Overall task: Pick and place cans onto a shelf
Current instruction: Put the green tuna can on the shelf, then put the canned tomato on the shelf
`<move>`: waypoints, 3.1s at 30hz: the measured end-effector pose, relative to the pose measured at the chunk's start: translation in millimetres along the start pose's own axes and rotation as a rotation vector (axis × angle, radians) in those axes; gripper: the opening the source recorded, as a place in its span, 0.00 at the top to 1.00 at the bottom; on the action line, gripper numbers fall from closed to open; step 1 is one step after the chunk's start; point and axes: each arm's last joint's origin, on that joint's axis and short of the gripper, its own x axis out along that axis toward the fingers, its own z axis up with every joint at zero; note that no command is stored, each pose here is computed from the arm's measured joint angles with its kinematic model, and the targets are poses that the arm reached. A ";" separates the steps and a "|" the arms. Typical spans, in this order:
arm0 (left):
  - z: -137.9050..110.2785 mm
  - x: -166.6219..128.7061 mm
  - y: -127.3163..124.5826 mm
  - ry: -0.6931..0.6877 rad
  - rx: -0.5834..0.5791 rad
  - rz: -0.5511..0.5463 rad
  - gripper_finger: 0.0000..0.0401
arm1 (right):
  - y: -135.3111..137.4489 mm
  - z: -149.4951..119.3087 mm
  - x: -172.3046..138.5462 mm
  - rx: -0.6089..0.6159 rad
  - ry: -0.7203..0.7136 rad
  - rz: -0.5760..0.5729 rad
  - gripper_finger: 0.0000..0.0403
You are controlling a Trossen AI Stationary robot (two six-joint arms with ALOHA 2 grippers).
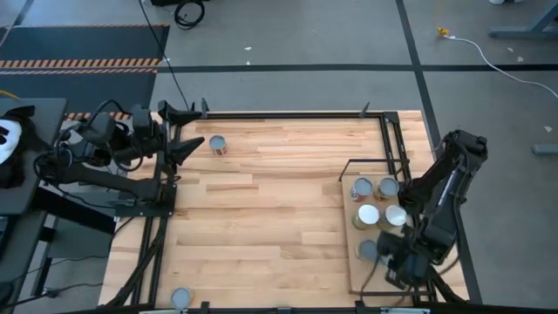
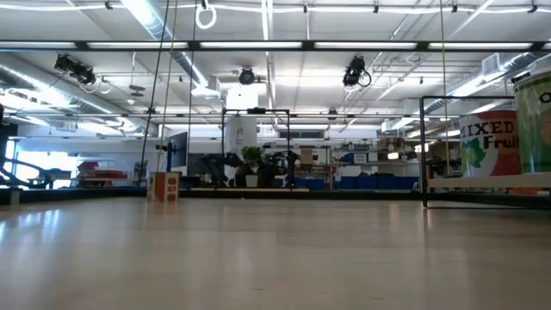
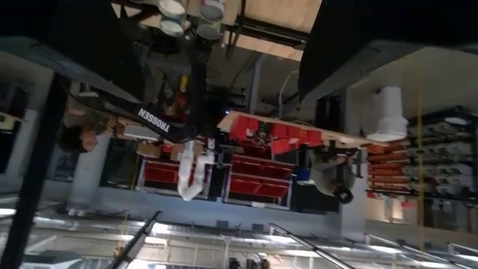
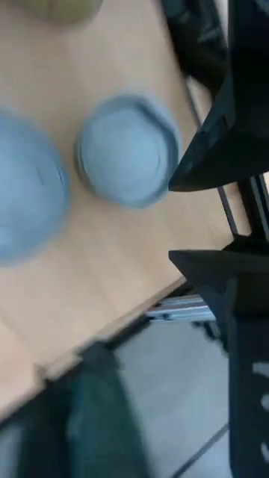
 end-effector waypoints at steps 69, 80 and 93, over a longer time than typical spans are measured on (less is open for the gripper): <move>-73.4 24.6 -66.2 0.661 -0.352 -0.449 0.11 | 16.8 49.5 -94.5 0.401 -0.004 0.244 1.00; -101.4 12.1 -44.0 0.780 -0.243 0.126 0.11 | 46.9 96.4 -163.5 0.057 -0.568 0.591 0.99; -161.9 57.3 19.8 1.054 -0.210 0.461 0.27 | 38.3 152.7 -182.9 -0.353 -0.690 0.624 0.99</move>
